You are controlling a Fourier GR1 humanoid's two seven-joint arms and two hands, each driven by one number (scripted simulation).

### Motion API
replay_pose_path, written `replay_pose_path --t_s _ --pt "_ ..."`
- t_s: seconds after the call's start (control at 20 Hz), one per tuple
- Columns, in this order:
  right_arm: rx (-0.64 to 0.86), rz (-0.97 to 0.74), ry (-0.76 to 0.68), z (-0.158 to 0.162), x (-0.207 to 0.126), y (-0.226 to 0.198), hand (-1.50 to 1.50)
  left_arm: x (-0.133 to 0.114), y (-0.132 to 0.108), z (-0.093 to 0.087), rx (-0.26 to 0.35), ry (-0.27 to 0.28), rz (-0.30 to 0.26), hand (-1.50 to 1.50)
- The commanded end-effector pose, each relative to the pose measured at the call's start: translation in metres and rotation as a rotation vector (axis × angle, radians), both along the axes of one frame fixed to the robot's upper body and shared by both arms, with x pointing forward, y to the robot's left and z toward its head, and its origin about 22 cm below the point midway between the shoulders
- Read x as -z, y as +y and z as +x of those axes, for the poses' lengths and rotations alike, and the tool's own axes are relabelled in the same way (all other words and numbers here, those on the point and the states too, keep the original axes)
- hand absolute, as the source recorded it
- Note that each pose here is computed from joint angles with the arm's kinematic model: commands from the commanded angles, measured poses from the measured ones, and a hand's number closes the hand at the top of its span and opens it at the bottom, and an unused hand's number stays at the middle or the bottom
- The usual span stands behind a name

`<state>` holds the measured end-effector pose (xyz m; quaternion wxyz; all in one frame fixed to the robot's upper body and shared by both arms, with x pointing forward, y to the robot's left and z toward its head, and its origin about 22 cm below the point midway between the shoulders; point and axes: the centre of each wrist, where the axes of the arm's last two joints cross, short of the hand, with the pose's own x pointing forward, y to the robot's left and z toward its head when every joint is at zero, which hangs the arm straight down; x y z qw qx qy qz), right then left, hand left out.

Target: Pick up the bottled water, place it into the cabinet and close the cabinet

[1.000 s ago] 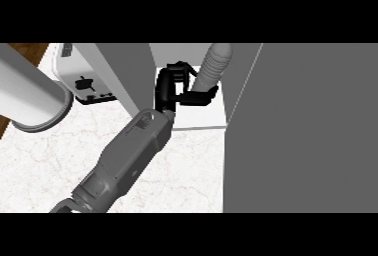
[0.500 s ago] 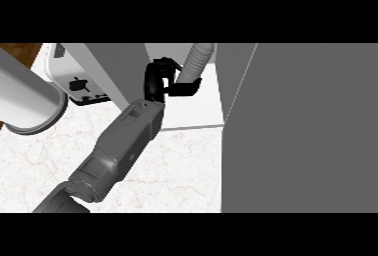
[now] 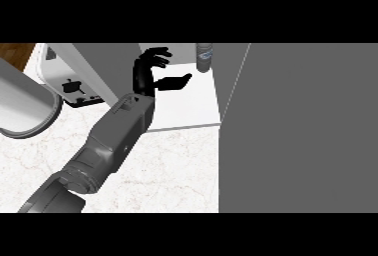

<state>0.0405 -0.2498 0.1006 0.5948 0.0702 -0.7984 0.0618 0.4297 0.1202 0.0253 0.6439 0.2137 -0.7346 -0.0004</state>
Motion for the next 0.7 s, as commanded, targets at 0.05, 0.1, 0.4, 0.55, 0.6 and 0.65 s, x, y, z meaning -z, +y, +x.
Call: replay_pose_path --t_s 0.05,0.1,0.4,0.55,0.6,0.65 --pt "-0.020 0.044 -0.009 -0.004 -0.015 0.003 -1.50 0.005 0.005 0.000 -0.019 -0.028 0.093 -1.50" --pt "-0.010 0.055 -0.016 0.001 0.002 -0.001 -1.50 -0.011 -0.001 0.007 -0.025 -0.057 0.108 -1.50" --pt "-0.052 0.068 -0.006 -0.002 -0.008 0.000 -1.50 -0.025 0.002 0.014 0.057 -0.044 0.046 -1.50" --pt "-0.052 0.050 0.002 -0.002 -0.002 0.003 -1.50 -0.026 -0.007 0.012 0.130 -0.130 -0.059 -1.50" --pt "-0.047 0.053 -0.012 0.000 -0.005 -0.003 -1.50 -0.026 -0.026 0.008 0.152 -0.156 -0.080 -1.50" --pt "-0.059 0.061 -0.014 0.000 -0.004 0.001 -1.50 -0.041 -0.014 0.016 0.186 -0.183 -0.098 -1.50"
